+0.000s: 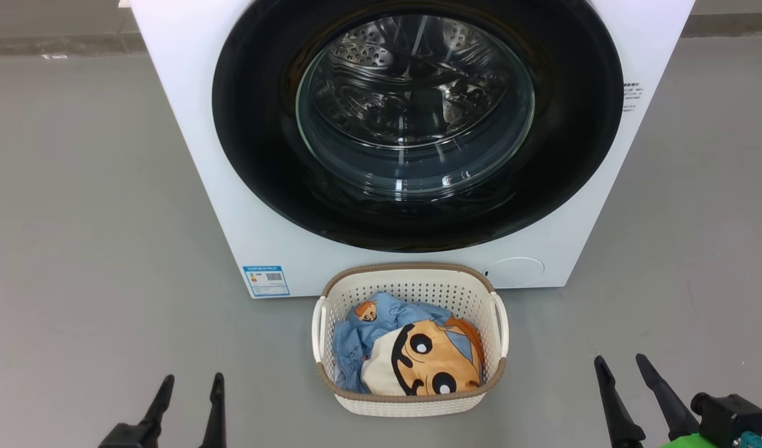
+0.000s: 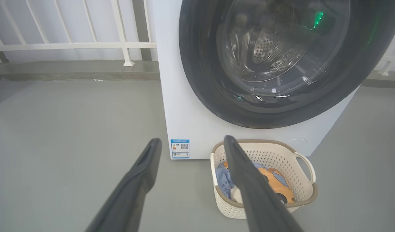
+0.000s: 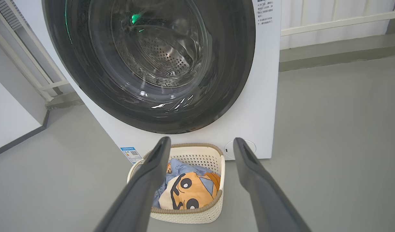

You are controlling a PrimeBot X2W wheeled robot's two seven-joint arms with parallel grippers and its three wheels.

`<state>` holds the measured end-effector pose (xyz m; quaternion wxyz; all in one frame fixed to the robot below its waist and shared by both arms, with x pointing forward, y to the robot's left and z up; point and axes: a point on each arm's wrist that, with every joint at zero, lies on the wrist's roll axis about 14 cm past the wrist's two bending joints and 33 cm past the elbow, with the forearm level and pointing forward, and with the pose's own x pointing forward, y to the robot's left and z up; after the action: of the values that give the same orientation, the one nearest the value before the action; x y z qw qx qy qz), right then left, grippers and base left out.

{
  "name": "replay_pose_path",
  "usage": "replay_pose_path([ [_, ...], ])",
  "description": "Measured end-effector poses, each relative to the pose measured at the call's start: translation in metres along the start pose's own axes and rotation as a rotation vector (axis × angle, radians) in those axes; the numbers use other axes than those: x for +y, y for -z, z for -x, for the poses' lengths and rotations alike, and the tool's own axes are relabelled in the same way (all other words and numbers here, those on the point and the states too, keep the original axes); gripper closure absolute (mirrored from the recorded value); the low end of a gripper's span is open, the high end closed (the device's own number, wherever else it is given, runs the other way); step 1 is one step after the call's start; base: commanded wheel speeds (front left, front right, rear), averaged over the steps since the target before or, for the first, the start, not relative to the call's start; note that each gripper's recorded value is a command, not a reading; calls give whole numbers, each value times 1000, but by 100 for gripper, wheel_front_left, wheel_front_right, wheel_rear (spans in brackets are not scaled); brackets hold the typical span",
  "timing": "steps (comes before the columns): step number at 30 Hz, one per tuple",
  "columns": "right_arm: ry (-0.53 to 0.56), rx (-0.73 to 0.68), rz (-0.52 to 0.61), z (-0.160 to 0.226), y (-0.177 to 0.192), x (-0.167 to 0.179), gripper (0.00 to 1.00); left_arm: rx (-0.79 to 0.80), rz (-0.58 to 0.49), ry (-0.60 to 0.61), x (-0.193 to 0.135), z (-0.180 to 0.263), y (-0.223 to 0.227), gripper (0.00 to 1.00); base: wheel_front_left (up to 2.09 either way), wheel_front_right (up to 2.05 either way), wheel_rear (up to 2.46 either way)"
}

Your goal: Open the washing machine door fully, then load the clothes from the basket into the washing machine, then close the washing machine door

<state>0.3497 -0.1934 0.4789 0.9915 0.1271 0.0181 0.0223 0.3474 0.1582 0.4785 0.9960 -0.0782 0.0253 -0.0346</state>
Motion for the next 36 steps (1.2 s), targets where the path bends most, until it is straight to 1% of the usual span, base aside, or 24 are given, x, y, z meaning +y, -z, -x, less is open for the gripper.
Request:
replay_pose_path([
  [8,-5,-17,57,3,-3,0,0,-16,-76,1,1,3,-1,0,0,0,0],
  [14,-21,-36,133,2,-8,2,0,-39,-131,-4,6,3,-5,0,0,0,0],
  [19,-5,-64,151,2,-15,-3,0,-52,-175,5,6,3,-7,0,0,0,0],
  [25,6,-73,139,3,-17,-4,0,-58,-163,-10,12,5,-9,0,0,0,0],
  [32,37,-78,83,8,-16,-10,0,-45,-140,-31,19,8,-5,0,0,0,0],
  [36,35,-79,83,8,-16,-9,0,-39,-121,-44,24,10,-3,0,0,0,0],
])
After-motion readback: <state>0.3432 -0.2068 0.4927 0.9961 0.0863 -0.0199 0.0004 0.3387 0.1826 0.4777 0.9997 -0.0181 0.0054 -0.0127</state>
